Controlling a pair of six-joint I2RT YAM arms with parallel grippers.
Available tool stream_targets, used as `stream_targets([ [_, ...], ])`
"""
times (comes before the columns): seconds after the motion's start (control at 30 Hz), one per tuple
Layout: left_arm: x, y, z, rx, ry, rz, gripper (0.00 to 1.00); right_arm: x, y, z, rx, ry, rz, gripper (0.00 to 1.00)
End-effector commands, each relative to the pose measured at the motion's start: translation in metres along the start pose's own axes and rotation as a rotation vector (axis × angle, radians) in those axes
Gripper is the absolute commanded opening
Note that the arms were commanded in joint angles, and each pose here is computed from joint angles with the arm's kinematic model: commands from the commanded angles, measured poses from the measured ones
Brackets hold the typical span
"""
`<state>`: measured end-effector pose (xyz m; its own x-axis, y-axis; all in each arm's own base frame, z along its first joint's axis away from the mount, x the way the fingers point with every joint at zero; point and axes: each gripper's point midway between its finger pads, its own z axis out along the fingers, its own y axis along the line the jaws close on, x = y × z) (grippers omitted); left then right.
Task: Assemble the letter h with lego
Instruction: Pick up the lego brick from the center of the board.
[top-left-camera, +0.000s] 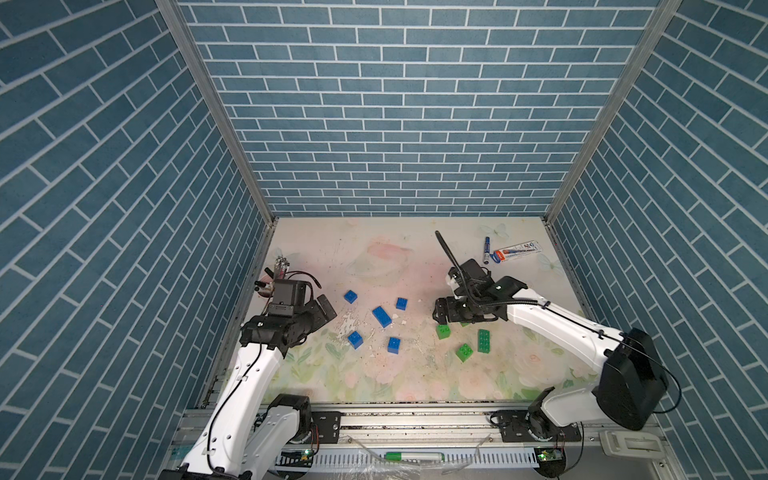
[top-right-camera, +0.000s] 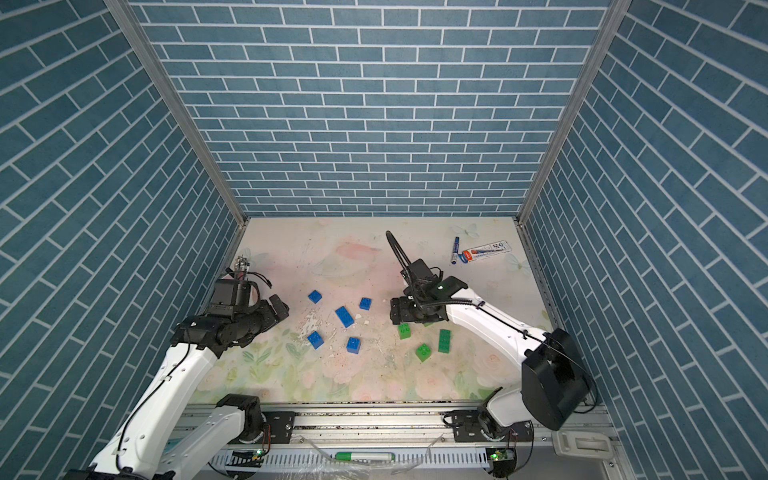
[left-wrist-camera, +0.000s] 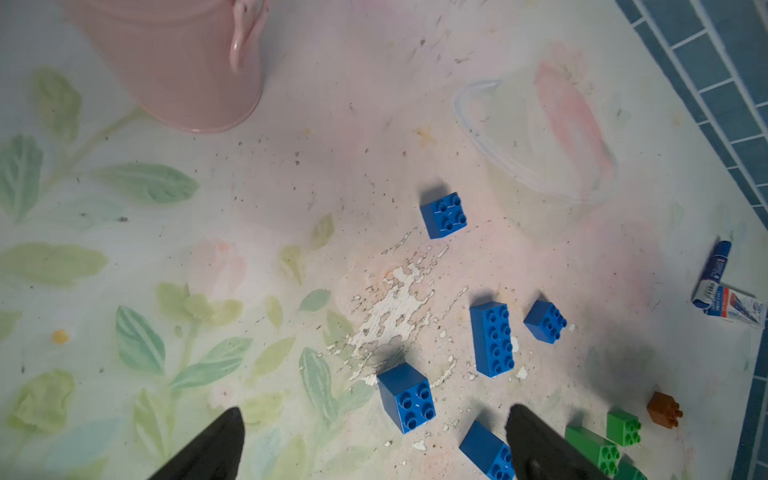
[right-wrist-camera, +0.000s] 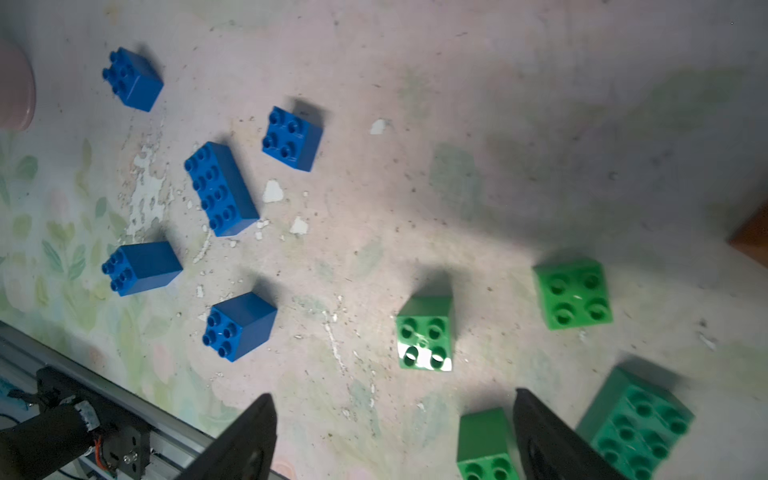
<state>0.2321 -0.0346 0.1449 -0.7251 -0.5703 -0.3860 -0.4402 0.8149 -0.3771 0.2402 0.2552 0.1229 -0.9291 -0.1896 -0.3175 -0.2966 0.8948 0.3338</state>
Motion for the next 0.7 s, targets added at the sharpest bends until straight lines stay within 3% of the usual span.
stream_targets([
  [0.0, 0.026, 0.014, 0.013, -0.039, 0.098, -0.054, 0.99, -0.013, 0.029, 0.006, -0.062, -0.007, -0.068, 0.88],
  [0.13, 0.043, 0.016, 0.027, -0.035, 0.168, -0.081, 0.99, -0.015, 0.043, 0.022, -0.064, 0.025, -0.098, 0.87],
  [0.27, 0.05, 0.006, 0.032, -0.029, 0.181, -0.036, 0.99, -0.016, 0.045, 0.027, -0.058, 0.03, -0.105, 0.86],
  [0.67, 0.08, -0.014, 0.056, -0.08, 0.226, 0.043, 0.99, -0.006, 0.028, 0.017, 0.01, 0.011, -0.118, 0.85],
])
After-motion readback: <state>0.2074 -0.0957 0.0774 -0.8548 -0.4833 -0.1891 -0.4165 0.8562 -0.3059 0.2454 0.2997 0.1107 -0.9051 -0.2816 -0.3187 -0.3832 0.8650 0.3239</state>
